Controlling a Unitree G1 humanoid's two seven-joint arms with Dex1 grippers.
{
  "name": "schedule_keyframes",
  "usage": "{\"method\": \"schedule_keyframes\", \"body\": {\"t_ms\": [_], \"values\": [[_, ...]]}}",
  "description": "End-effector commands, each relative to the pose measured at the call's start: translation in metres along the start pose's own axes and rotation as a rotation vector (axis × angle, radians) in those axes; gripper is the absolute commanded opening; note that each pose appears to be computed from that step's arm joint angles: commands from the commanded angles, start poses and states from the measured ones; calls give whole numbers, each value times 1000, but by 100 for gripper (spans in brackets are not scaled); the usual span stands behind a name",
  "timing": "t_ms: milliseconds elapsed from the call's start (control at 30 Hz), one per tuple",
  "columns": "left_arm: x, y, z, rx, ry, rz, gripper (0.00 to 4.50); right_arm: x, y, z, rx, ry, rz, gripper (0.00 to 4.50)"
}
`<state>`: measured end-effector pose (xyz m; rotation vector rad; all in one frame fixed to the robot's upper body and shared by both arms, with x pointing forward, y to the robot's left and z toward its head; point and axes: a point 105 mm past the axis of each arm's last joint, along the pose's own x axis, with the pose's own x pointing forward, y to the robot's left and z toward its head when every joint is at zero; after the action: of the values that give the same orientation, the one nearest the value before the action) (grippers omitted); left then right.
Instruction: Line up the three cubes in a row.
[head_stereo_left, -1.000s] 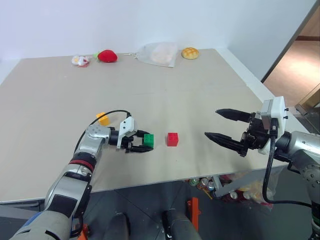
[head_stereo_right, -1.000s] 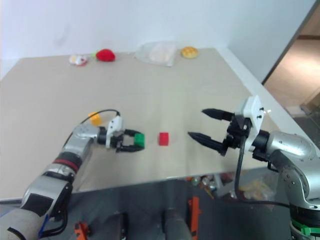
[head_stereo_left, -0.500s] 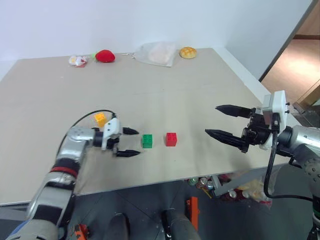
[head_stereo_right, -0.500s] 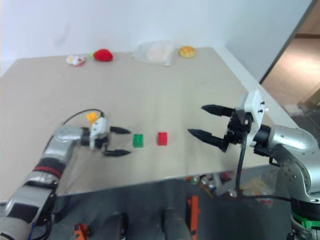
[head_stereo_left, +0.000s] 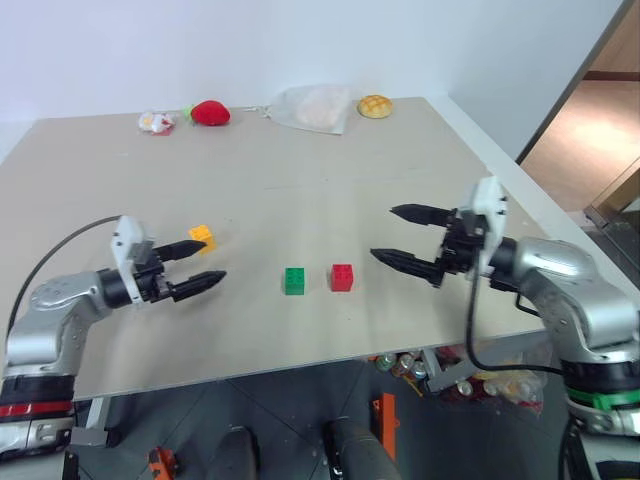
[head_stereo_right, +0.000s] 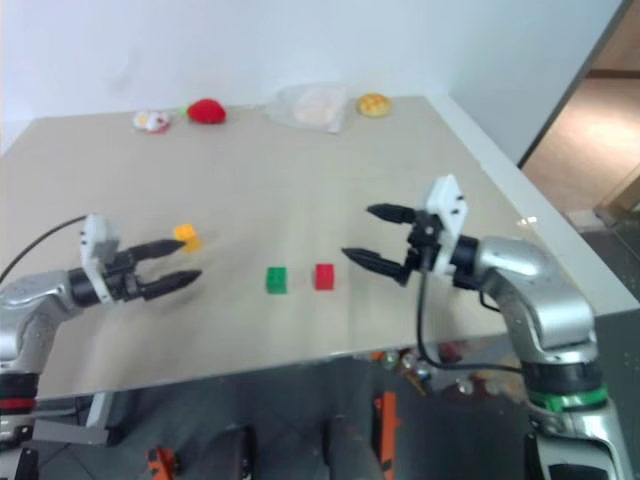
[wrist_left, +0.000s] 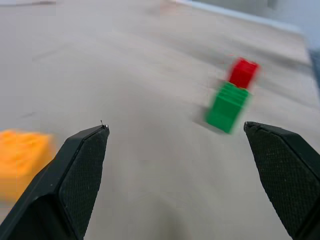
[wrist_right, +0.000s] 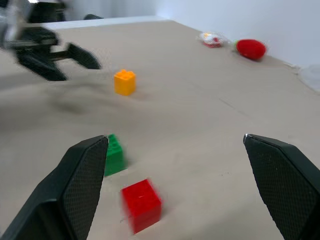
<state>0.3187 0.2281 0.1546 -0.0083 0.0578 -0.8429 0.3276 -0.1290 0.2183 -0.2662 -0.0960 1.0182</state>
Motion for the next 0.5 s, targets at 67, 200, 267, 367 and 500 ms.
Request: {"method": "schedule_keyframes", "body": {"t_ms": [67, 200, 267, 367, 500], "values": [[-19, 26, 3, -24, -45, 160, 447, 19, 2, 10, -54, -32, 21, 450], [-24, 38, -5, -19, -31, 221, 447, 27, 4, 8, -53, -38, 29, 450], [-25, 41, -9, -12, -19, 223, 447, 28, 9, 7, -52, -42, 44, 450], [-21, 45, -15, 3, 10, 206, 447, 29, 11, 7, -49, -45, 51, 450], [-9, 51, -20, 32, 55, 162, 447, 28, 11, 9, -50, -50, 49, 450]]}}
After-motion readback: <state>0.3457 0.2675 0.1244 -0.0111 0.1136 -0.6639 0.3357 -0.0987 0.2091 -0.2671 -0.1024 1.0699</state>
